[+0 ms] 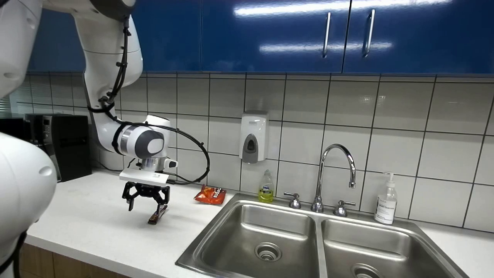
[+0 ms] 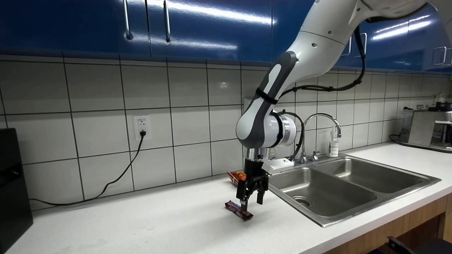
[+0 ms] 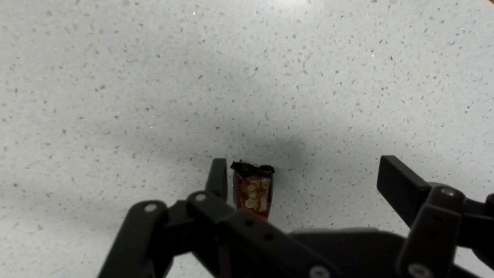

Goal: Pick up the object from the counter and put it in the sink

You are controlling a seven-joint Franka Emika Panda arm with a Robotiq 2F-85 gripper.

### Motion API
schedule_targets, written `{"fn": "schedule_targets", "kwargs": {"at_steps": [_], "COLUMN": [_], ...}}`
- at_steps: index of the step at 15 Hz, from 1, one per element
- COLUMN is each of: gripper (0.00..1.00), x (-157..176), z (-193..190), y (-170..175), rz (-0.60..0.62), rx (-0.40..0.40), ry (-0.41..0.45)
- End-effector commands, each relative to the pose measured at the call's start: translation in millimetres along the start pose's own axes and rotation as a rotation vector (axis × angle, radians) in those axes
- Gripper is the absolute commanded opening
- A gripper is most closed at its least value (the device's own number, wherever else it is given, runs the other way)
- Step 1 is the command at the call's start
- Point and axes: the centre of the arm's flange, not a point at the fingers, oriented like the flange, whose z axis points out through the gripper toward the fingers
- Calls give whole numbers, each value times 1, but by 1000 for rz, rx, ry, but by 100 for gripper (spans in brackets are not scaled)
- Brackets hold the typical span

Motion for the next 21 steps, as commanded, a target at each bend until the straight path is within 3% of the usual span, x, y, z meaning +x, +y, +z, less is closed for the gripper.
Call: {"fn": "schedule_targets", "kwargs": {"at_steps": [1,21], "gripper": [100,100], "x": [16,72], "z": [7,39], "y": [2,16], "rz": [-17,-28], "rx": [-10,-14], "ry": [-10,-10]}}
